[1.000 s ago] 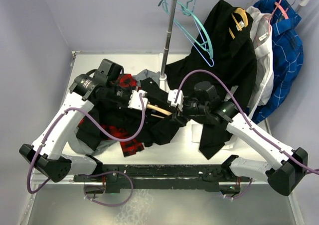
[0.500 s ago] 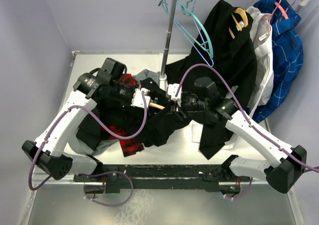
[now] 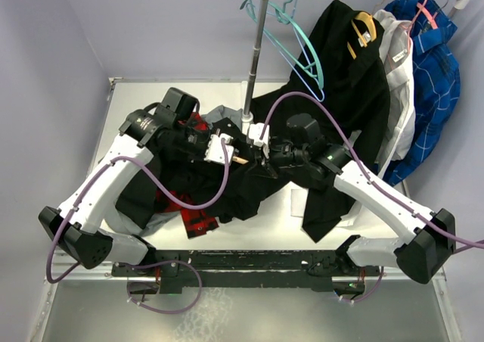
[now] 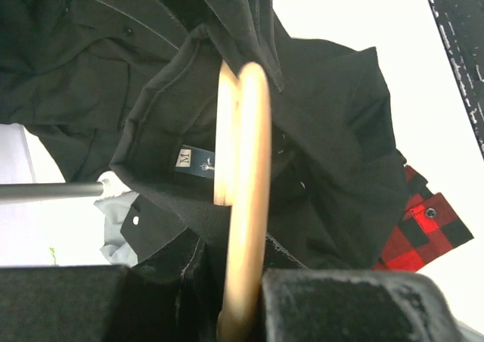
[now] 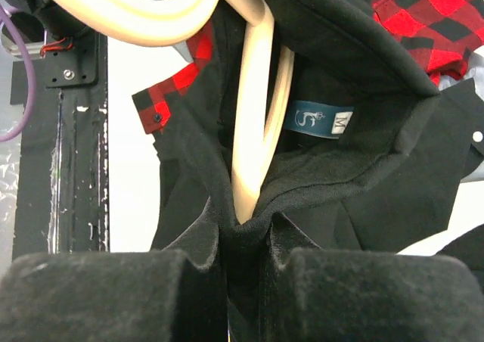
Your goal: Place the shirt on the hanger
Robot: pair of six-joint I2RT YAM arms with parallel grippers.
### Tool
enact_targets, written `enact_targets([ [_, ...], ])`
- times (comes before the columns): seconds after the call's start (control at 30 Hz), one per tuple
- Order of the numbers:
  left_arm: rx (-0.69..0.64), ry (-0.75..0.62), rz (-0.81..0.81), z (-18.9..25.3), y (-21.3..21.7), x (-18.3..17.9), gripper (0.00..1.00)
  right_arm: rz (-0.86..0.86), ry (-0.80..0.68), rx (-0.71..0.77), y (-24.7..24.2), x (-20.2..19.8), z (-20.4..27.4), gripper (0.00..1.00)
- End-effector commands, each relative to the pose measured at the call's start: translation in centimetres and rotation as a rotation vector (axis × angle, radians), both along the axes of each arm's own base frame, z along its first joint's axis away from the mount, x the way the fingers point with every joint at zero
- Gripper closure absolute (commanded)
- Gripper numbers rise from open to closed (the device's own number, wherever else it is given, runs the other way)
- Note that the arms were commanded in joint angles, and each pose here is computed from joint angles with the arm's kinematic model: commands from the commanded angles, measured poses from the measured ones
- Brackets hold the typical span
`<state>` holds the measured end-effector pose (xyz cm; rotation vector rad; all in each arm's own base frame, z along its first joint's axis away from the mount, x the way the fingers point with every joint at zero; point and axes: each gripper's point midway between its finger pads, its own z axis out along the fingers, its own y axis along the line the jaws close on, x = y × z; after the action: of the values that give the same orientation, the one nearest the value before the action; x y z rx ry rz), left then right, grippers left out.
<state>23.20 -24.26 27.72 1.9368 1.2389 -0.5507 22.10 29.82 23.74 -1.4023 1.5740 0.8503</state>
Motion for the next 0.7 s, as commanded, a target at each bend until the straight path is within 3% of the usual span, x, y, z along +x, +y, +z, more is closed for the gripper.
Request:
enact_targets([
  [0.0,-0.077,-0.023,-0.049,1.7,-1.4,-0.5,1.00,-0.012,-0.022,0.039,0.3,0.2,0.4,1.00],
  [0.03,-0.075,-0.024,-0.040,1.7,-1.4,-0.4,1.00,-0.033,-0.040,0.052,0.3,0.4,0.6,1.00],
  [0.07,-0.069,-0.026,-0.020,1.6,-1.3,-0.1,0.90,-0.077,-0.046,0.062,-0.1,0.8,0.7,1.00],
  [0.1,-0.061,-0.030,0.007,1.5,-1.1,0.4,0.67,-0.137,-0.043,0.075,-0.6,1.2,0.6,1.00],
  [0.13,-0.044,-0.048,0.053,1.4,-0.8,1.2,0.25,-0.197,-0.045,0.087,-1.1,1.5,0.6,1.00],
  [0.17,-0.033,-0.075,0.106,1.4,-0.1,2.4,0.02,-0.248,-0.050,0.096,-1.7,1.8,0.8,1.00],
  [0.27,-0.096,-0.126,0.214,2.7,3.5,4.9,0.01,-0.349,-0.047,0.091,-3.6,1.7,0.7,1.00],
  [0.43,-0.169,-0.122,0.297,4.7,8.6,5.4,0.01,-0.395,-0.018,0.092,-4.9,0.8,-0.7,1.00],
  [0.57,-0.143,-0.176,0.436,2.9,12.8,7.8,0.01,-0.390,-0.006,0.104,-5.0,0.3,-0.6,1.00],
  [0.67,-0.117,-0.090,0.486,0.5,14.5,7.7,0.01,-0.402,-0.013,0.097,-5.3,0.4,-0.3,1.00],
])
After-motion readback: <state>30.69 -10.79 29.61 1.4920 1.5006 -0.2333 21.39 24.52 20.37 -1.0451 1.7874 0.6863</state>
